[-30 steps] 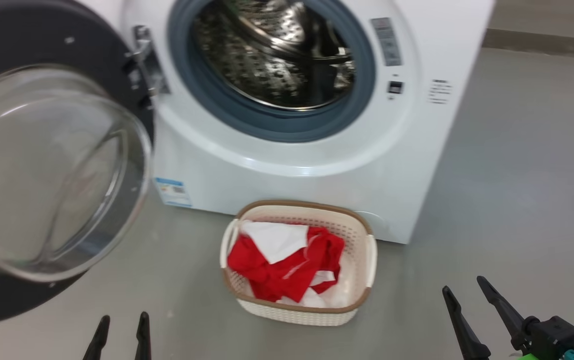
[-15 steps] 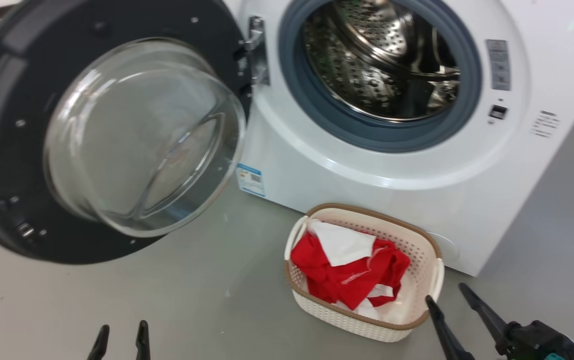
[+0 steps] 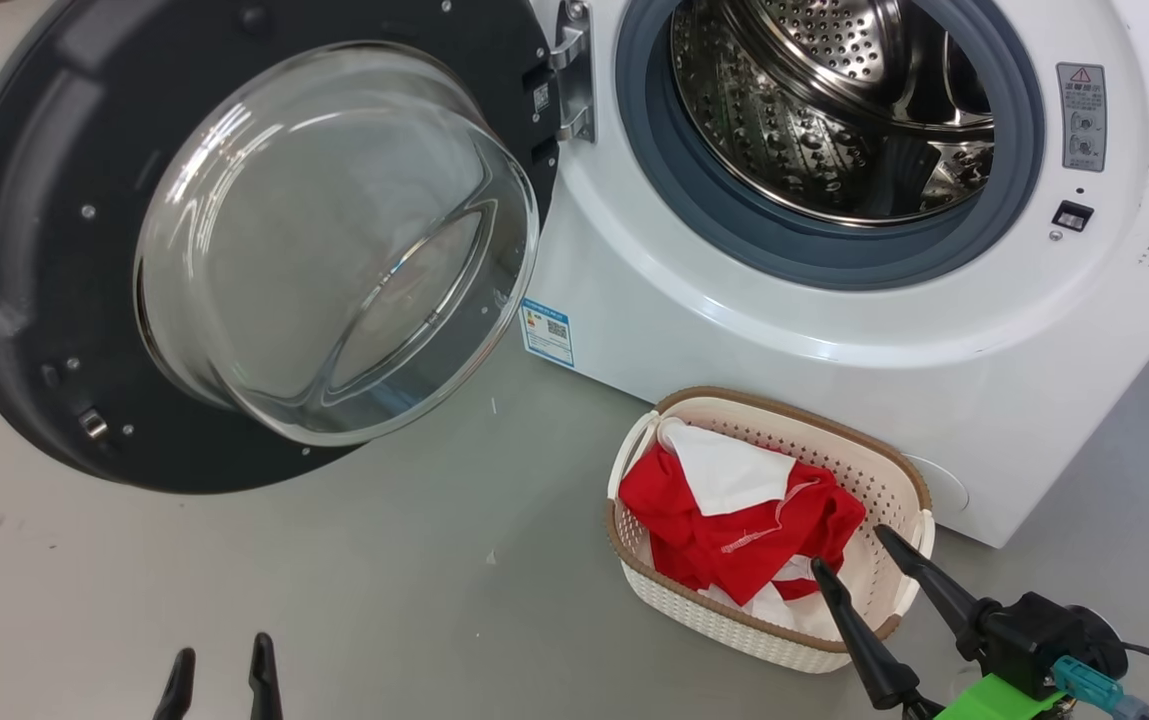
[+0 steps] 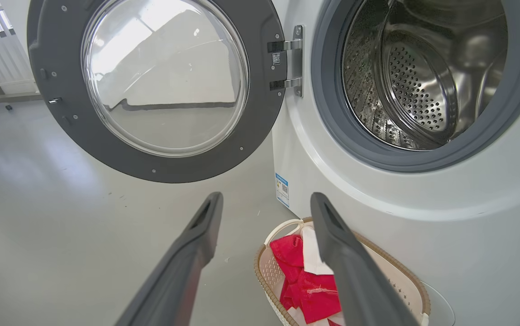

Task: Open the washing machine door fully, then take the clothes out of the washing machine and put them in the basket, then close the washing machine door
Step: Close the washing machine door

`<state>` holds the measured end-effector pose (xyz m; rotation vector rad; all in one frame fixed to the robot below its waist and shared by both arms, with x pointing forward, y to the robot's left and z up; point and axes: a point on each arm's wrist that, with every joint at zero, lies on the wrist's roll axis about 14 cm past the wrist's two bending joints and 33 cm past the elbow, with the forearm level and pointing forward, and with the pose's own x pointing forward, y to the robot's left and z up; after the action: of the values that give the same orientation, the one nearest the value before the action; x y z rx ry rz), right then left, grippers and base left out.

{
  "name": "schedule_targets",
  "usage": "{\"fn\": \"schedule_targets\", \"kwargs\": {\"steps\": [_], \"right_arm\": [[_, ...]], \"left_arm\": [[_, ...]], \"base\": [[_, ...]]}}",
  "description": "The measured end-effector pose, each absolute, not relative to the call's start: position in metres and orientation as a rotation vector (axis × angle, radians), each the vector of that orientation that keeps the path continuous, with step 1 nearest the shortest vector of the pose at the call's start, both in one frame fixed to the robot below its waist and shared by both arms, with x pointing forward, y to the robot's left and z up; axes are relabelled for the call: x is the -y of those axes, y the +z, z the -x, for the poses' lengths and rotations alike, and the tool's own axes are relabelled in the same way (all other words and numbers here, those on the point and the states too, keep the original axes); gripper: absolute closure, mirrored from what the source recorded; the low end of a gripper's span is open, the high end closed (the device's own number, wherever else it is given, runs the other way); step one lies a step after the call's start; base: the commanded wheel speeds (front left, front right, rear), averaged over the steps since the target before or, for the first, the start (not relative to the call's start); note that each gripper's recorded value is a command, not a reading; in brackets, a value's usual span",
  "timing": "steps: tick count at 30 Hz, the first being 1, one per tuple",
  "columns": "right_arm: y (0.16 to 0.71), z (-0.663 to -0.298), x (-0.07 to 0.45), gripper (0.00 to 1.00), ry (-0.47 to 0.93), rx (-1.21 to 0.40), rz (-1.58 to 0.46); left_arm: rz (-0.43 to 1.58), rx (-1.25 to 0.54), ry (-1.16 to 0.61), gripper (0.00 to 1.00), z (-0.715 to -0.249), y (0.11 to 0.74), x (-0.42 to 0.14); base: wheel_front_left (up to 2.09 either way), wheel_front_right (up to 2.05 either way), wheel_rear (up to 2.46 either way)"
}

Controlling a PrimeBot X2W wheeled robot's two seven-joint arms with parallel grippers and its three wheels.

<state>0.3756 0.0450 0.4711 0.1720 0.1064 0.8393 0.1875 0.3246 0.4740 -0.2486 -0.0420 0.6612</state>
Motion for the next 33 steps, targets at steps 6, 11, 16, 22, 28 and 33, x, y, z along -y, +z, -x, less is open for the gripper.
{"fn": "schedule_targets", "kwargs": {"steps": [6, 11, 16, 22, 28, 33], "right_arm": [[0.47, -0.374, -0.047, 0.0, 0.848, -0.11, -0.17], [0.474, -0.377, -0.042, 0.0, 0.827, -0.097, -0.172], [0.478, -0.378, -0.04, 0.0, 0.802, -0.087, -0.192], [0.472, -0.374, -0.03, 0.0, 0.765, -0.108, -0.204], [0.474, -0.375, -0.024, 0.0, 0.737, -0.1, -0.22], [0.468, -0.372, -0.017, 0.0, 0.719, -0.115, -0.216]], "left_arm": [[0.251, 0.04, 0.663, 0.0, -0.186, 0.473, -0.324], [0.263, 0.07, 0.666, 0.52, -0.187, 0.48, -0.327], [0.215, 0.181, 0.66, 1.0, -0.192, 0.514, -0.344], [0.063, 0.416, 0.64, 1.0, -0.205, 0.599, -0.379], [-0.074, 0.614, 0.629, 1.0, -0.208, 0.683, -0.418], [-0.128, 0.706, 0.621, 1.0, -0.219, 0.735, -0.446]], "base": [[0.0, 0.0, 0.0], [0.0, 0.0, 0.0], [0.0, 0.0, 0.0], [0.0, 0.0, 0.0], [0.0, 0.0, 0.0], [0.0, 0.0, 0.0]]}}
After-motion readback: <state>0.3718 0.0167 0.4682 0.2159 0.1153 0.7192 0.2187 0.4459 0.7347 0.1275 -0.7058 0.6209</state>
